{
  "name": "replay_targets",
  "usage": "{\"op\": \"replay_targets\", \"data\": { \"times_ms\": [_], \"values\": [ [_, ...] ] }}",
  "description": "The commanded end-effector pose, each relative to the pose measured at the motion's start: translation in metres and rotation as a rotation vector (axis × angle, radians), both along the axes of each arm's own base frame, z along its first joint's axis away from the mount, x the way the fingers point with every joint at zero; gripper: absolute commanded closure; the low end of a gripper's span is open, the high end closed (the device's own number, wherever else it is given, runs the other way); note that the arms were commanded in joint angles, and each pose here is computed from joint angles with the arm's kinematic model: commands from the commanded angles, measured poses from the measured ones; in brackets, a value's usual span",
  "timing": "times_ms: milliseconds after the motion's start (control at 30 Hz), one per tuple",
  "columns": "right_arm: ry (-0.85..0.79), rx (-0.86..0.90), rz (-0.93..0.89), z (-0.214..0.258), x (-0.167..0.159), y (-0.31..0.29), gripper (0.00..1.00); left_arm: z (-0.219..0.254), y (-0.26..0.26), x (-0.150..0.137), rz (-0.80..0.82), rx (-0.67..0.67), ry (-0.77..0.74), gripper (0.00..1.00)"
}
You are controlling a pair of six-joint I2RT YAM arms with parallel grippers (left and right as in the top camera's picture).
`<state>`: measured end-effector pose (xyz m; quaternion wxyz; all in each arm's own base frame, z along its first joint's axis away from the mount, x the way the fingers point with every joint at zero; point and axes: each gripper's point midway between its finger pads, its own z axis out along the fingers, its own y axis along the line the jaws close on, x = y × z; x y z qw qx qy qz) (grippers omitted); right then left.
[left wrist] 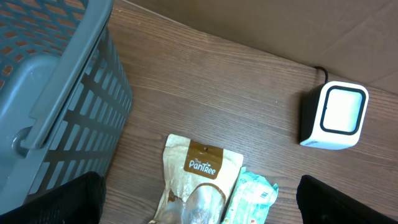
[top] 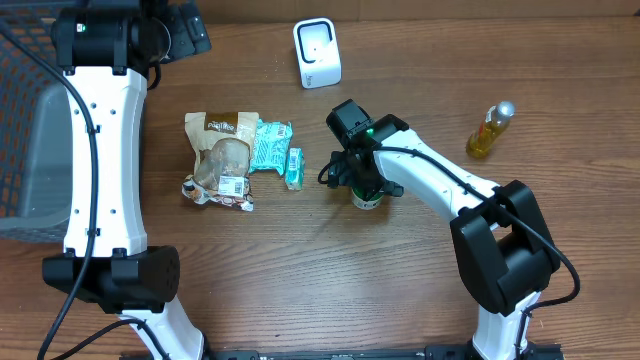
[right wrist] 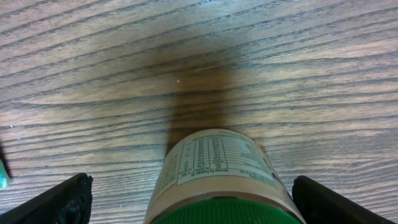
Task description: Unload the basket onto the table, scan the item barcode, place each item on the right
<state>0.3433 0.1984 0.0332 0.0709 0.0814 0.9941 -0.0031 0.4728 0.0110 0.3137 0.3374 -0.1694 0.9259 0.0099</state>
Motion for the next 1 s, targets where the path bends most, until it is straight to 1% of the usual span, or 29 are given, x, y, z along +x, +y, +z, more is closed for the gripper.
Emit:
{"op": "replay_targets", "data": {
  "times_ms": [0,233,400,633,667,767,967],
  "values": [
    [0.013,-0.008,-0.008,-0.0059,-0.0023,-0.0018,0.04,0.0097,0.0000,-0.0003,0.003,-0.001,-0.026,0.01],
    [0.013,-0.008,-0.008,-0.0059,-0.0023,-0.0018,0.07,0.0097,0.0000,-0.0003,0.004,-0.001,-0.027,0.01],
    [0.014,-0.009,-0.008,-0.0059,-0.0025,-0.0019,0.12,0.0097,0.0000,-0.0003,0.004,-0.001,-0.027,0.01],
    [0.016,-0.010,-0.008,-0.0060,-0.0030,-0.0022,0.13,0.0097,0.0000,-0.0003,0.004,-0.001,-0.027,0.01],
    [0.016,-0.010,-0.008,-0.0060,-0.0029,-0.0022,0.12,0.0099,0.0000,-0.0002,0.003,-0.001,-0.027,0.00],
    [0.013,-0.009,-0.008,-0.0059,-0.0023,-0.0019,0.00,0.0097,0.0000,-0.0003,0.004,-0.001,-0.027,0.01],
    [0.012,-0.008,-0.008,-0.0096,-0.0032,-0.0024,0.00,0.0097,0.0000,-0.0003,0.003,-0.001,-0.026,0.01]
  ]
}}
